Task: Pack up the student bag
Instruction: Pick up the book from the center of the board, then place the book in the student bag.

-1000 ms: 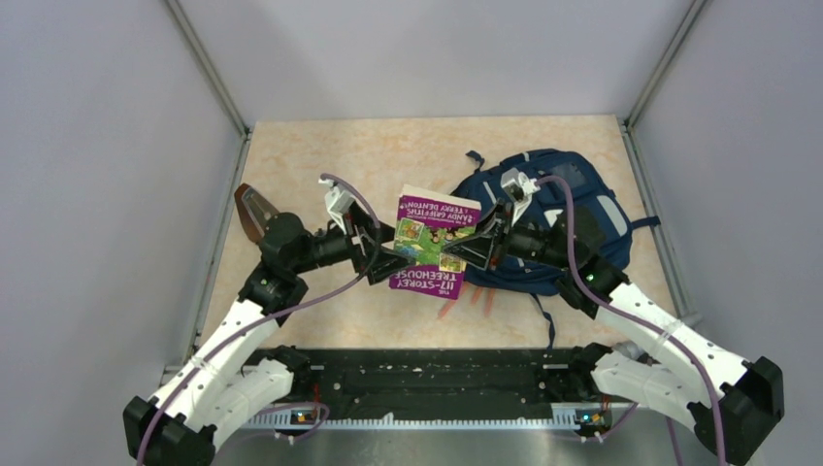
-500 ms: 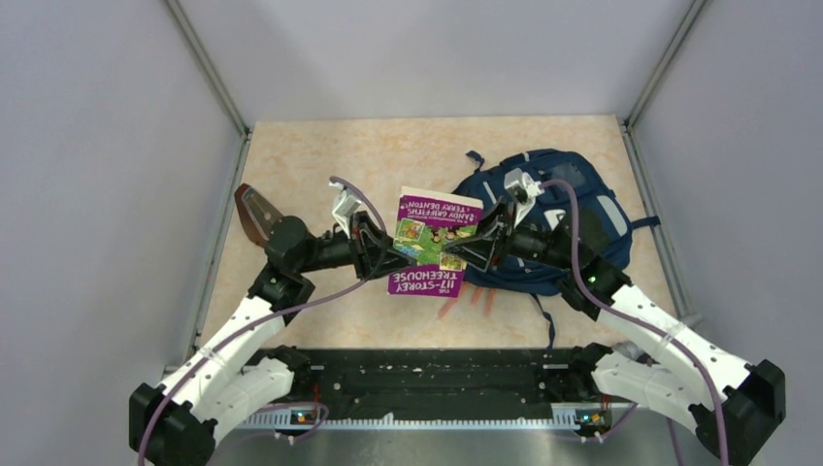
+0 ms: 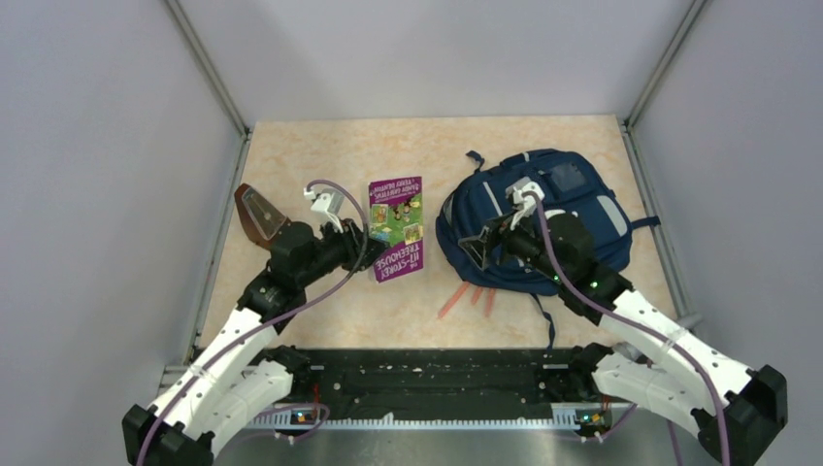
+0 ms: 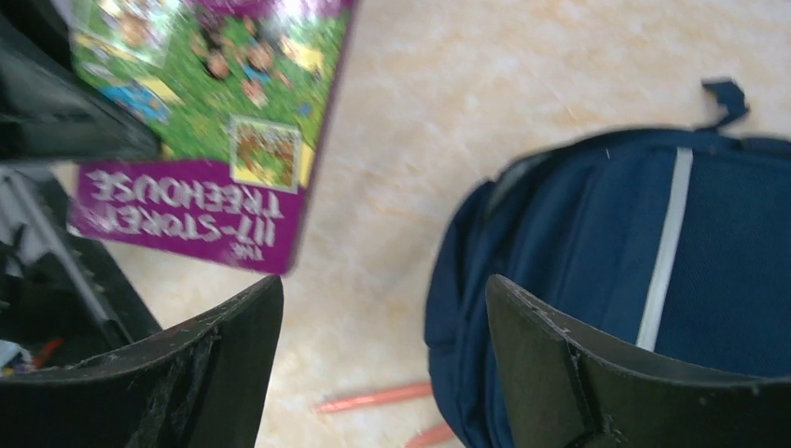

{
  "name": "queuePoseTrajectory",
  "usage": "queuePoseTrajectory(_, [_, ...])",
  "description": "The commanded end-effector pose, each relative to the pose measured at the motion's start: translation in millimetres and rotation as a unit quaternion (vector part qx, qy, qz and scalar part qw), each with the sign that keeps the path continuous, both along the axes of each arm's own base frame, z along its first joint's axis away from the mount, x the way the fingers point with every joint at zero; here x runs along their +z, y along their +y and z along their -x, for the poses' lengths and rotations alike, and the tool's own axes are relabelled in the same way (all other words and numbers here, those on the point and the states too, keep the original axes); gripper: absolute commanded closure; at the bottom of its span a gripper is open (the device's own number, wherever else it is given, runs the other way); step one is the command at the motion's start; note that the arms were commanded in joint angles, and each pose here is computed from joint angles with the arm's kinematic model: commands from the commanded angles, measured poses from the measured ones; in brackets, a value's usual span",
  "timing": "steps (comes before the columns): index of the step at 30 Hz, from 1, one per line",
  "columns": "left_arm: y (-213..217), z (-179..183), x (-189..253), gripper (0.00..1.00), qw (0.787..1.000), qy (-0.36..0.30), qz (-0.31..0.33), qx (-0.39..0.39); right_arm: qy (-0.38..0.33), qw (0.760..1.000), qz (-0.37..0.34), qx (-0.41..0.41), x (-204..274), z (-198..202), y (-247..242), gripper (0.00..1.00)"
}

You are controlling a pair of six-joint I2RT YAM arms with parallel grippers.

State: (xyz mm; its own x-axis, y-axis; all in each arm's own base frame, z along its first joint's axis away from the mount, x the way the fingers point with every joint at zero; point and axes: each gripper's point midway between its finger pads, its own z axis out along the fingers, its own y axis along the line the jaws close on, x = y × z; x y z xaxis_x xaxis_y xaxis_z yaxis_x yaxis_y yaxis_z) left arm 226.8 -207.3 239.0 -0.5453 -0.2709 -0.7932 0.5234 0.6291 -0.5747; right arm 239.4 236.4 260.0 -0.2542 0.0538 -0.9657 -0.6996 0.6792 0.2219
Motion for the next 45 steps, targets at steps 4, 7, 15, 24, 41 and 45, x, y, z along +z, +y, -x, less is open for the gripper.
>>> queuePoseTrajectory(4, [25,-34,10,1.0,0.994,-0.002,-0.015,0.111,0.027,0.987,0.145,-0.057,-78,-6,-11,0.24])
queuePoseTrajectory(7, [26,-37,9,1.0,0.993,-0.001,-0.016,0.115,0.027,0.975,0.205,-0.086,-100,-6,-12,0.24])
queuePoseTrajectory(15, [24,-36,7,1.0,0.994,0.002,-0.018,0.104,0.041,0.942,0.307,-0.128,-142,-13,-19,0.27])
queuePoseTrajectory(24, [21,-32,13,1.0,0.996,-0.004,-0.014,0.087,0.036,0.903,0.377,-0.203,-161,-31,-35,0.41])
queuePoseTrajectory(41, [-34,-2,11,1.0,0.99,-0.004,-0.008,-0.139,-0.034,0.914,0.254,-0.315,-59,-44,-53,1.0])
queuePoseTrajectory(45, [-52,-3,11,1.0,0.983,0.017,0.012,-0.184,-0.05,0.938,0.169,-0.298,-17,-38,-54,1.0])
